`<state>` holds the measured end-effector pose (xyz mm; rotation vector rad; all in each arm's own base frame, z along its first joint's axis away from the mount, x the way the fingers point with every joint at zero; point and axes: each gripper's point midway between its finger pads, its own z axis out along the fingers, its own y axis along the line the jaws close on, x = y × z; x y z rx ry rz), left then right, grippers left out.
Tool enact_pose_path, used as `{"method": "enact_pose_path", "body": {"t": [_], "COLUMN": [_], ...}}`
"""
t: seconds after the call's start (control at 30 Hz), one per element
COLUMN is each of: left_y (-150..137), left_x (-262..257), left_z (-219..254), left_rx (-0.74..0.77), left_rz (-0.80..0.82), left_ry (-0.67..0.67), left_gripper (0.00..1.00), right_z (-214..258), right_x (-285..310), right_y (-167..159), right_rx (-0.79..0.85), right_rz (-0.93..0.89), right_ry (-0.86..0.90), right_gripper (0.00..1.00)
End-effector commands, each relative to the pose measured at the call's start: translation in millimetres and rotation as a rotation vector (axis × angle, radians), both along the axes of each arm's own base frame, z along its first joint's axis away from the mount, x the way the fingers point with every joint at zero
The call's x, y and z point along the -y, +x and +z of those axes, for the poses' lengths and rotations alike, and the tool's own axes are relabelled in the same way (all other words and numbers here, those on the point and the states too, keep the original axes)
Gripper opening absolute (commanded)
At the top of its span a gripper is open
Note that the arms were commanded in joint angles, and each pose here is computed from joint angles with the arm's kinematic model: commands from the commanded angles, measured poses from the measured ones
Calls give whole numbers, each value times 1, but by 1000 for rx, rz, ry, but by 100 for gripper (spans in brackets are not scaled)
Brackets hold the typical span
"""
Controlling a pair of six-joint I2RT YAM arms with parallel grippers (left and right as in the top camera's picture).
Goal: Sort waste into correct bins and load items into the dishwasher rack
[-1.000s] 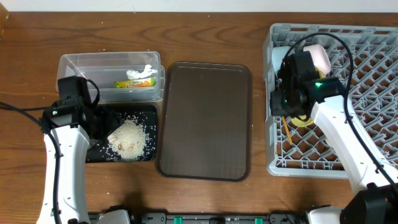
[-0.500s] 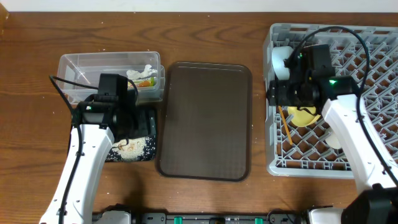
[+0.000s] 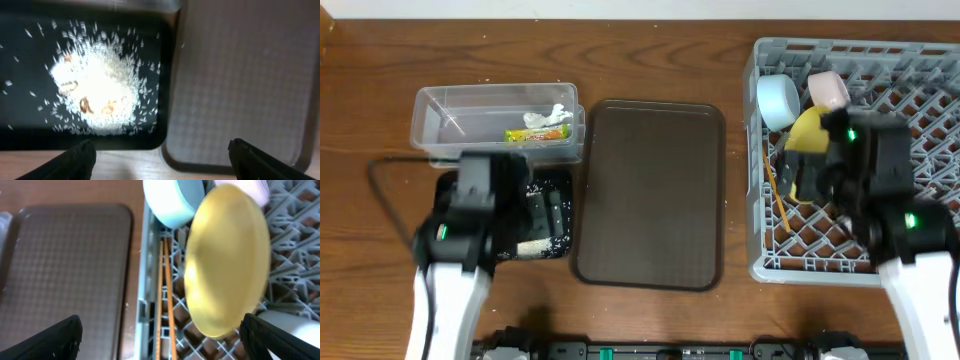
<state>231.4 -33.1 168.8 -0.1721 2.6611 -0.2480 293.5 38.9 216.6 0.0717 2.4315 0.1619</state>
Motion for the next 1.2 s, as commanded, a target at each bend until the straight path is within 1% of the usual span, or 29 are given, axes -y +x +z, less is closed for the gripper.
{"method": "enact_pose_path", "body": {"t": [0.0, 0.07, 0.1, 0.27, 0.83, 1.03, 1.07, 1.17], "left_y": [-15, -23, -27, -37, -39, -39, -39, -39], "left_x": [-3, -5, -6, -7, -7, -7, -7, -7], "left_z": [7, 11, 13, 27, 28, 28, 28, 28], "left_rx": [108, 163, 186, 270, 275, 275, 275, 275], "left_rz": [-5, -1, 5, 10, 10, 10, 10, 10], "left_ry": [15, 20, 21, 15, 15, 15, 15, 15], "left_gripper": [88, 89, 95, 96, 96, 96, 96, 96], "right_z": [-8, -7, -6, -4, -28, -29, -30, -26], "right_x": [13, 14, 15, 17, 20, 20, 23, 23], "right_y": [-19, -31, -36, -55, -82, -83, -84, -80], "right_rx": [51, 112, 138, 197, 68, 63, 58, 79], "right_rz": [-54, -54, -55, -55, -53, -52, -51, -53], "right_ry": [-23, -14, -11, -1, -21, -24, -46, -47], "right_gripper": [99, 99, 99, 99, 99, 99, 99, 99]}}
